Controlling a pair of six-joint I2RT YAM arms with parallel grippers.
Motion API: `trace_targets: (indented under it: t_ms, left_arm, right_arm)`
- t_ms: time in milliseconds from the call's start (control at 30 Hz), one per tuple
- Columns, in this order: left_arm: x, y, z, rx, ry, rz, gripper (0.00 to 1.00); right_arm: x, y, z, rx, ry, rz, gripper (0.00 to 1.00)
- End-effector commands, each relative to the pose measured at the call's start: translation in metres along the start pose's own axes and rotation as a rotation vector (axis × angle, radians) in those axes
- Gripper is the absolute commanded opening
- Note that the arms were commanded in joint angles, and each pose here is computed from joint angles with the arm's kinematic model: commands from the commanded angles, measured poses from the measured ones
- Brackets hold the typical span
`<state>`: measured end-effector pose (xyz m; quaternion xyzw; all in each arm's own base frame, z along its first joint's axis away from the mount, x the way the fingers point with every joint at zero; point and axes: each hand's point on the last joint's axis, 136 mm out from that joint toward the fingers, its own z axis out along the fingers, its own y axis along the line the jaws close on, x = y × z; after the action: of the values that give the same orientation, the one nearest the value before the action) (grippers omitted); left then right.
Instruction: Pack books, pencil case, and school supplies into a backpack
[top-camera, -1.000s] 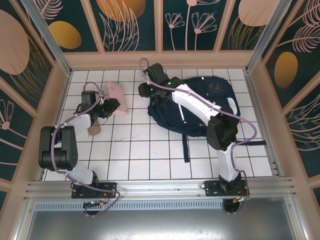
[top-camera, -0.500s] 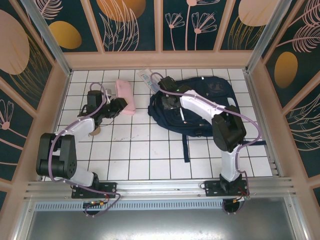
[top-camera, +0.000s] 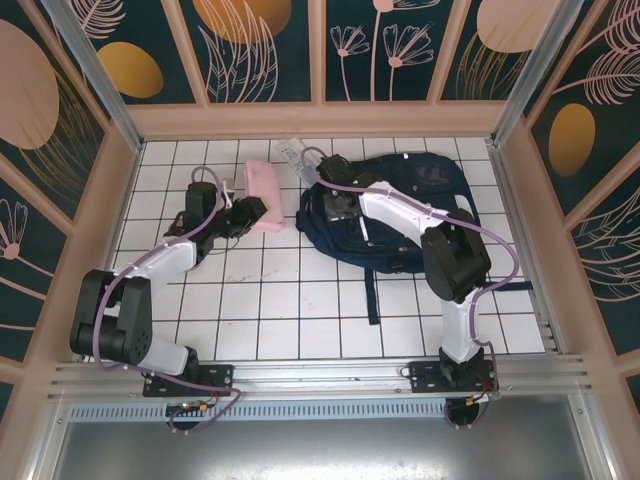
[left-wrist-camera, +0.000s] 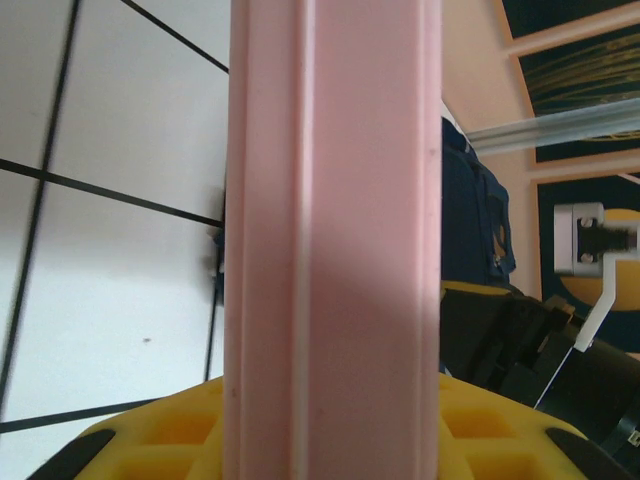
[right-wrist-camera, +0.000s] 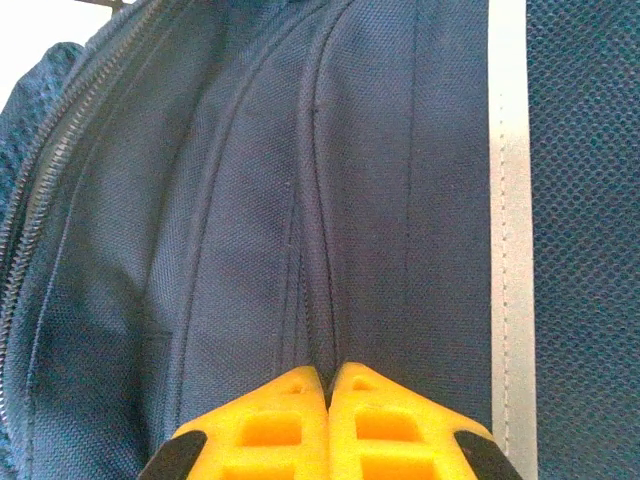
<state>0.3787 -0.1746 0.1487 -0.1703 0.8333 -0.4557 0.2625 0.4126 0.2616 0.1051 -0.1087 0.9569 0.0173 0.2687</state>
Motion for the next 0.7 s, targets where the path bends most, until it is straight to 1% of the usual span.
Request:
trace_targets:
  t_ms: [0, 167, 233, 267, 400, 467, 500, 533, 667]
  left_arm:
    - [-0.002, -0.034, 0.007, 0.092, -0.024, 0.04, 0.26]
    - [0.017, -0.059, 0.031, 0.127, 0.021, 0.058, 0.25]
    - [0.024, -0.067, 0.04, 0.137, 0.031, 0.063, 0.25]
    - [0.028, -0.071, 0.045, 0.144, 0.036, 0.064, 0.26]
    - [0.049, -0.092, 0.066, 0.19, 0.079, 0.071, 0.26]
    - [0.064, -0.099, 0.082, 0.191, 0.112, 0.08, 0.26]
    - [0.067, -0.111, 0.087, 0.21, 0.116, 0.089, 0.26]
    - [0.074, -0.108, 0.101, 0.195, 0.135, 0.084, 0.26]
    - [0.097, -0.109, 0.138, 0.175, 0.175, 0.058, 0.26]
  right_arm:
    - [-0.038, -0.027, -0.046, 0.001, -0.116, 0.058, 0.0]
    - [-0.065, -0.036, -0.092, -0.096, -0.215, 0.12, 0.0]
    - [-0.072, -0.031, -0.111, -0.151, -0.251, 0.136, 0.0]
    - [-0.079, -0.046, -0.118, -0.16, -0.271, 0.172, 0.0]
    - [-0.093, -0.062, -0.148, -0.234, -0.34, 0.251, 0.0]
    - [-0.098, -0.066, -0.162, -0.297, -0.366, 0.28, 0.0]
    - [-0.1, -0.069, -0.168, -0.315, -0.378, 0.294, 0.0]
    - [-0.102, -0.07, -0.173, -0.335, -0.387, 0.303, 0.0]
    - [-0.104, -0.073, -0.186, -0.374, -0.41, 0.33, 0.0]
